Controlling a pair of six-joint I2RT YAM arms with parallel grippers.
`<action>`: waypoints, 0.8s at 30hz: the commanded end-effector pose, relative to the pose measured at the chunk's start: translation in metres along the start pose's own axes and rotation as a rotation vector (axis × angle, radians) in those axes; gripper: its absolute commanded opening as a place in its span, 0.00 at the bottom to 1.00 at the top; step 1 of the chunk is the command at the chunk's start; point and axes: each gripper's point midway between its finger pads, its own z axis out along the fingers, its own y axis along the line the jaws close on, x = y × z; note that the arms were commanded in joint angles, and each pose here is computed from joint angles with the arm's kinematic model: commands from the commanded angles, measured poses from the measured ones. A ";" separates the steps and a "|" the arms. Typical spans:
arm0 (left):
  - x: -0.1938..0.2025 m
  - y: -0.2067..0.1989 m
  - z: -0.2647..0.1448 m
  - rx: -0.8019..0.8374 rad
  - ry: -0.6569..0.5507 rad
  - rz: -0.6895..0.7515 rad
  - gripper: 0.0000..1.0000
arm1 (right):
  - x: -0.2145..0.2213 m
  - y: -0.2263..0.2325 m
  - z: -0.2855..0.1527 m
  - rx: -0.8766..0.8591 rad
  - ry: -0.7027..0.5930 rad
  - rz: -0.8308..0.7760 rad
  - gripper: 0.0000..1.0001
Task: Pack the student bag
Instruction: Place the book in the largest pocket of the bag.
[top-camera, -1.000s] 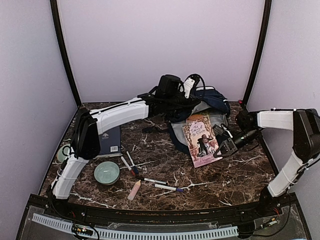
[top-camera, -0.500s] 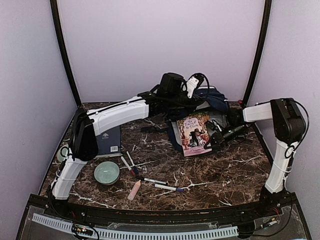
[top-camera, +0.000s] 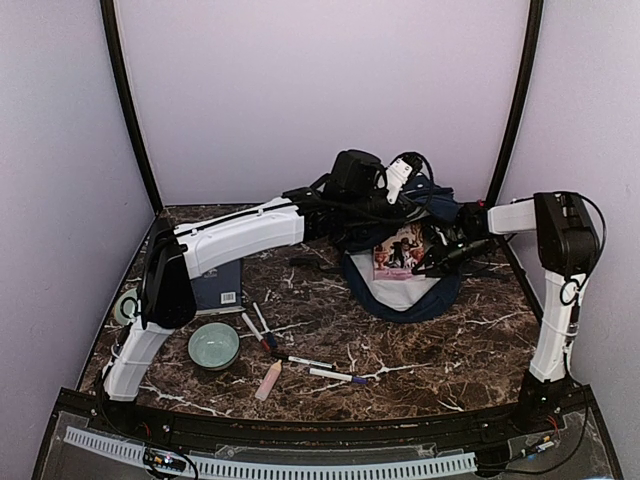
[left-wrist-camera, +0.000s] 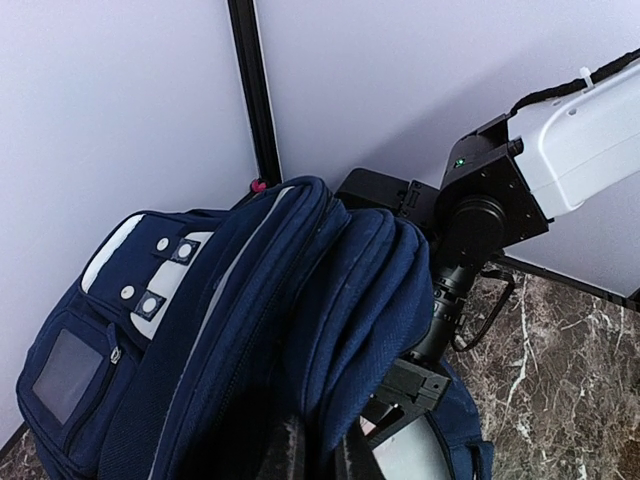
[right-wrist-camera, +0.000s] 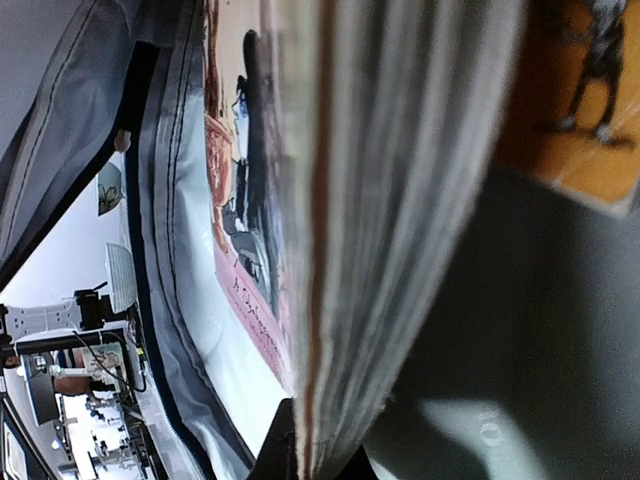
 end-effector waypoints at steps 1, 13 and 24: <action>-0.131 -0.013 -0.077 0.026 -0.305 0.040 0.00 | -0.025 -0.010 -0.006 0.073 -0.054 -0.015 0.00; -0.108 -0.006 -0.086 -0.023 -0.265 0.032 0.00 | -0.003 0.003 -0.042 0.255 -0.085 -0.105 0.46; -0.108 -0.001 -0.096 -0.050 -0.281 0.011 0.00 | 0.077 0.009 -0.049 0.350 0.053 -0.308 0.47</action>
